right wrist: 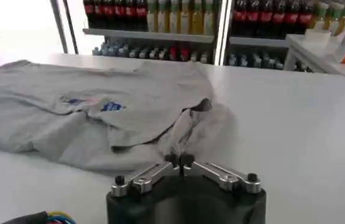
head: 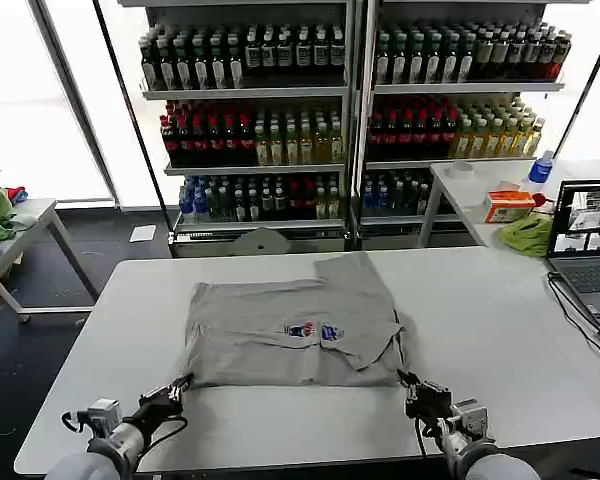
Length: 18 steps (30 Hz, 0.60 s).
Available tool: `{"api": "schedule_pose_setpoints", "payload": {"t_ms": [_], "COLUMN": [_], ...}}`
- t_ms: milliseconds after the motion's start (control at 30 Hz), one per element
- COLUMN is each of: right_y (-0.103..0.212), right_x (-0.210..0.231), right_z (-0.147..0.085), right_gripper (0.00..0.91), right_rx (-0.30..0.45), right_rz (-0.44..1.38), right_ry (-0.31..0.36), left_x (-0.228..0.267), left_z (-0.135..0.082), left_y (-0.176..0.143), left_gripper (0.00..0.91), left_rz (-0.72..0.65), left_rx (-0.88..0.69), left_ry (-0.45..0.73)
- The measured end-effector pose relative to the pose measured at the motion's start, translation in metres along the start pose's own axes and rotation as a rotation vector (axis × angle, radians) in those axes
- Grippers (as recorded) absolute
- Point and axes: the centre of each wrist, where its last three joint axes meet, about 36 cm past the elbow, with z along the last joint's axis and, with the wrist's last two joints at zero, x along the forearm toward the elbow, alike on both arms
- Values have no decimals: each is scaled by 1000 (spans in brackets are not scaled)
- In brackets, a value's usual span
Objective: Fold and organize the clothes.
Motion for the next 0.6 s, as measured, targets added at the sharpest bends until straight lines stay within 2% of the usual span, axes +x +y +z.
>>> {"api": "schedule_pose_setpoints", "payload": {"t_ms": [333, 367, 400, 433, 467, 600], "right_y": [1, 2, 2, 3, 3, 5], "right_x": [20, 22, 23, 25, 27, 31], "right_z": [10, 11, 11, 11, 11, 8], "right_gripper": [0, 584, 584, 907, 907, 907], "right_rx": [1, 1, 1, 0, -3, -10], "right_rz": [11, 12, 13, 15, 17, 16], "right_ry": [35, 39, 43, 45, 47, 48], "left_x": [39, 41, 44, 47, 50, 58], "left_z": [15, 16, 17, 17, 18, 19], "left_y": [-2, -2, -2, -2, -2, -4], "left_gripper": [0, 10, 50, 333, 907, 907], "left_rz": [-46, -51, -54, -57, -60, -61], "left_rx": [16, 15, 15, 14, 15, 23], "left_ry": [26, 30, 35, 39, 40, 39]}}
